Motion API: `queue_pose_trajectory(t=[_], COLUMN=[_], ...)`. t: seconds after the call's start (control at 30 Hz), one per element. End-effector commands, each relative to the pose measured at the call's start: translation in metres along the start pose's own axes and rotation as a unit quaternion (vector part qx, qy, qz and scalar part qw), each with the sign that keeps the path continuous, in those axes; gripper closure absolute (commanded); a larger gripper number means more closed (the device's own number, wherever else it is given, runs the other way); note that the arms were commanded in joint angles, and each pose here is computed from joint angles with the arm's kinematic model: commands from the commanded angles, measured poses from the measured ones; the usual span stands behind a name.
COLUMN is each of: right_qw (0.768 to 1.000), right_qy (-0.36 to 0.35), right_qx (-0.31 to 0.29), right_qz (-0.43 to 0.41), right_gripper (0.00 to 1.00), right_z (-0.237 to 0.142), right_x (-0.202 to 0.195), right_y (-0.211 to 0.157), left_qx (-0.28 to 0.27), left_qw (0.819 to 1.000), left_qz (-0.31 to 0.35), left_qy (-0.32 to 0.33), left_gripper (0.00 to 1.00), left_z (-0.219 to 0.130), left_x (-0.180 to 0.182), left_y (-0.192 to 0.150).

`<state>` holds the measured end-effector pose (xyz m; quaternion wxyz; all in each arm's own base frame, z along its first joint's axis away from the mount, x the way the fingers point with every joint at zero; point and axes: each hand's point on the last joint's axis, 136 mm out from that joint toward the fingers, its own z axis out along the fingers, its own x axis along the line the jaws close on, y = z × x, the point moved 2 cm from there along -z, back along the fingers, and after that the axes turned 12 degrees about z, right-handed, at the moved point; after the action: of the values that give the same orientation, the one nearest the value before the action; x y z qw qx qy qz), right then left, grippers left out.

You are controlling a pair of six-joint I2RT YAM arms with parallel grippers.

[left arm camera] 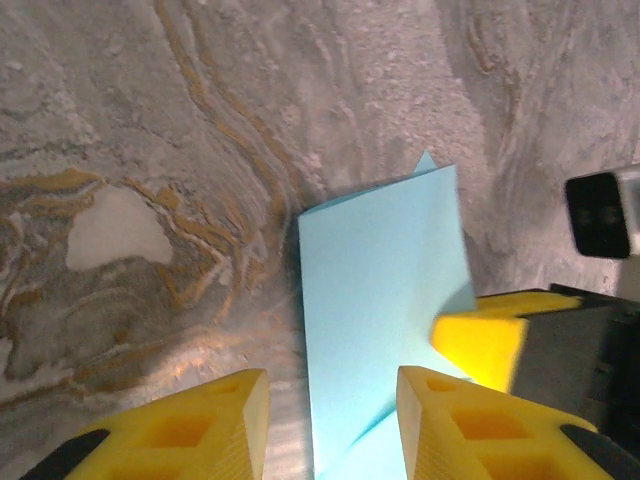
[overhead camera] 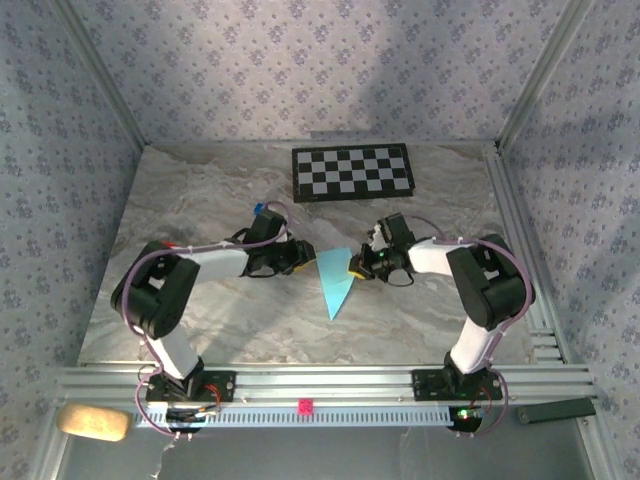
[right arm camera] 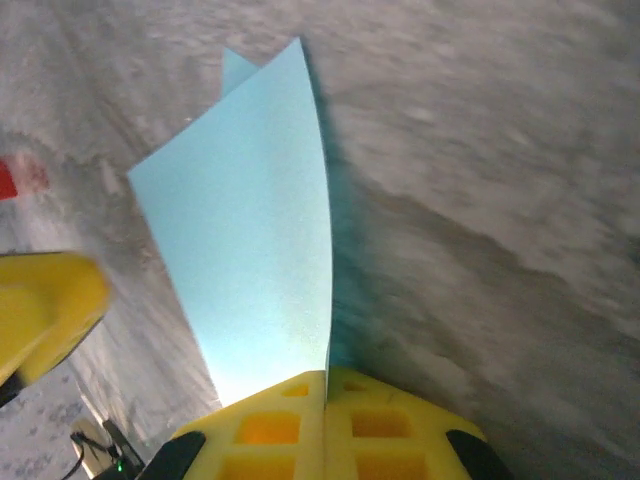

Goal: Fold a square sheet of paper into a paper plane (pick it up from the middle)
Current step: Fold the wing for the fifth time at the center of the table.

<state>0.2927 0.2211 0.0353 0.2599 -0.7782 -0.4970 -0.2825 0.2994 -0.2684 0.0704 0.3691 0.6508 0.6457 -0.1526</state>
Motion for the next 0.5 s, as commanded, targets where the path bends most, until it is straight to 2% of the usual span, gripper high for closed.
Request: queue_pose_trajectory(t=[0.0,0.17,0.3,0.47], right_qw=[0.997,0.992,0.990,0.989], right_qy=[0.023,0.040,0.030,0.026], right_qx=[-0.050,-0.082,-0.091,-0.098], right_qz=[0.050,0.086,0.106,0.110], right_gripper=[0.97,0.96,0.95,0.94], right_z=[-0.008,-0.017,-0.016,-0.013], right_x=[0.008,0.013,0.010,0.009], right_y=[0.004,0.000,-0.010,-0.015], left_qx=[-0.004,0.019,0.032,0.052], left_qw=[1.000,1.000,0.999,0.998], left_qz=[0.008,0.017,0.018,-0.022], left_qy=[0.011,-0.011,-0.014,0.007], left_gripper=[0.66,0.78,0.82,0.86], left_z=[-0.009,-0.002,0.008,0.026], left_x=[-0.007,-0.027,-0.038,-0.022], left_y=[-0.001,-0.008,-0.015,-0.026])
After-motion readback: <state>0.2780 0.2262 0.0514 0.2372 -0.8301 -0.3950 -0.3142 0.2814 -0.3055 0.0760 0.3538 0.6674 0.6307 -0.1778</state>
